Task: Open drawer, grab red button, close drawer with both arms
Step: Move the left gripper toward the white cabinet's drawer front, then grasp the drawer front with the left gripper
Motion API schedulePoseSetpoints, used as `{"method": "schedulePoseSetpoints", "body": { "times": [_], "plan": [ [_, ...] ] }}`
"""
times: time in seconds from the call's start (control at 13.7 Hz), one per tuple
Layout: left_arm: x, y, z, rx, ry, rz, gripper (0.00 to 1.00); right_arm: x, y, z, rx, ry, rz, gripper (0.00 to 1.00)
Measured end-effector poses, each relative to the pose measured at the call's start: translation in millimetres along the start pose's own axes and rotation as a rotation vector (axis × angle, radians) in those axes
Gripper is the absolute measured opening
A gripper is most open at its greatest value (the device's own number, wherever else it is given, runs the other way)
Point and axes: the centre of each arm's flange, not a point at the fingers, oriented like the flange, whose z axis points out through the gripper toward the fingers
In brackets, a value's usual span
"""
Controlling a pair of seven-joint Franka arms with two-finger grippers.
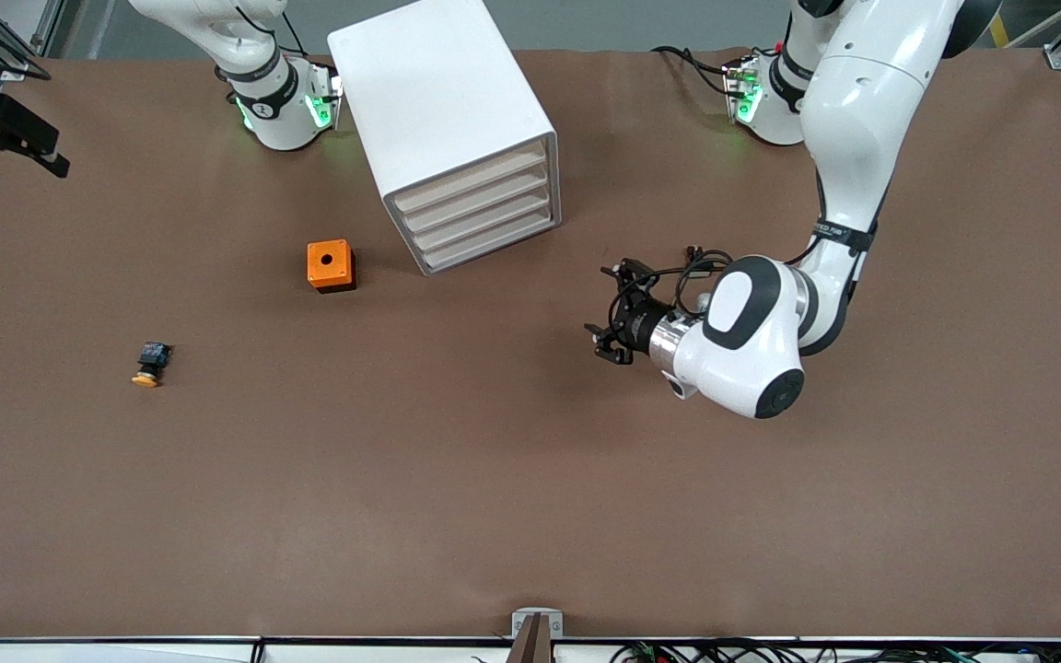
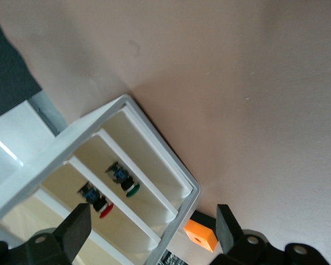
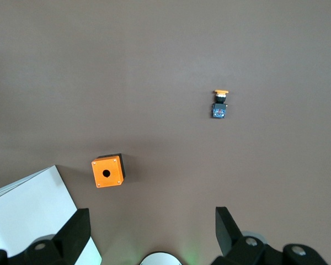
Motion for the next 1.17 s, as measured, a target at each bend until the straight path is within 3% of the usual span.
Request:
{"method": "schedulePoseSetpoints", "body": {
  "times": [0.36,0.73,0.95,1.17],
  "plan": [
    [-7,4,44,0.132,-0.045,-0.201,1.00,68,23,68,-0.033,-0.103,0.036,1.00],
    [-7,4,108,0.305,-0.015,-0.401,1.00,75,24,64,-0.030,-0.106,0.064,1.00],
    [-4,1,146,0.422,0.007,-0.460,1.00,72,8,66,0.024,-0.138,0.236,1.00],
    [-11,-6,169,0.474,0.024,-0.475,0.96,69,-18,68,0.060,-0.186,0.444,1.00]
  ]
}}
